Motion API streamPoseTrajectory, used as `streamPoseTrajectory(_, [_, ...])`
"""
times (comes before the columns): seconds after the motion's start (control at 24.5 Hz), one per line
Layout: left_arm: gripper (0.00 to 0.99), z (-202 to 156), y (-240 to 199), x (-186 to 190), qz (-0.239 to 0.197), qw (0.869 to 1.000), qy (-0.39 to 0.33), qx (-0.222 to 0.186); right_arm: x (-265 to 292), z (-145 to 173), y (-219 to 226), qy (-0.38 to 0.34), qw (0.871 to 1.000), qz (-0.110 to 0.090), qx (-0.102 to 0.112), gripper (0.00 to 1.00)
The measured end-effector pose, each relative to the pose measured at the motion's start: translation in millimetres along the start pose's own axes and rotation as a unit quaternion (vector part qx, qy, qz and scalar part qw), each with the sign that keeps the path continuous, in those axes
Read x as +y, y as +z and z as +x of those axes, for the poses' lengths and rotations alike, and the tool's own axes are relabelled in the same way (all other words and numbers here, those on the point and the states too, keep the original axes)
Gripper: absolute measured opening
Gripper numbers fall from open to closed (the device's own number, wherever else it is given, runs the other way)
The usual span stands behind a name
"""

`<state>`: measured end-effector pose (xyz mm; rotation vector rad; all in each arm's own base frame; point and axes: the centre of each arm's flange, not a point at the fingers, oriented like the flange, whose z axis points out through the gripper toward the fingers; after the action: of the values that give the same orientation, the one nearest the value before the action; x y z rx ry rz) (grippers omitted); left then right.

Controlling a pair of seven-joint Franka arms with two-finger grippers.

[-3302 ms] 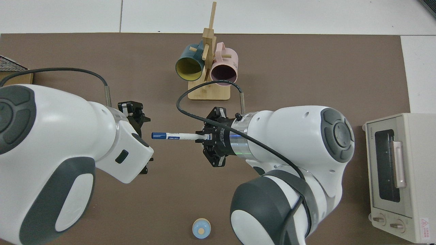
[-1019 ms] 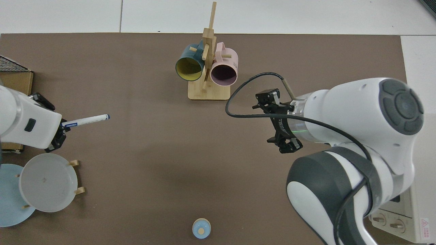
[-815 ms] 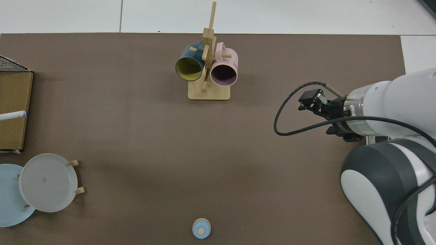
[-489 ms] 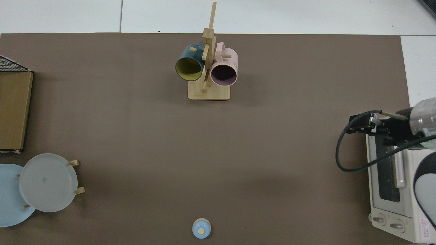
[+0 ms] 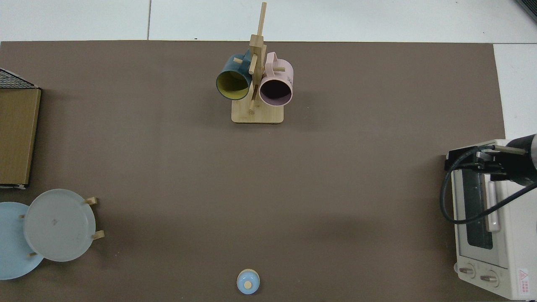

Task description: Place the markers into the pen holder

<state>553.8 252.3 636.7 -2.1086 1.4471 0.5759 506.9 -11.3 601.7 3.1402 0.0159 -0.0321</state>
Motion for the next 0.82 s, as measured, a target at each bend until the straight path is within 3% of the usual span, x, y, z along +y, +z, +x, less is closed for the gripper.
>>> streamPoseTrajectory(0.61, [0.172,36,34,-30,-0.001,0.996,0.076,-0.038,29,13,-11,0.007,1.0,-0.004,0.014,1.0])
streamPoseTrajectory(0.82, [0.419,38,33,-32,0.004,0.996,0.08,-0.038,31,15,-11,0.009,1.0,-0.004,0.015,1.0])
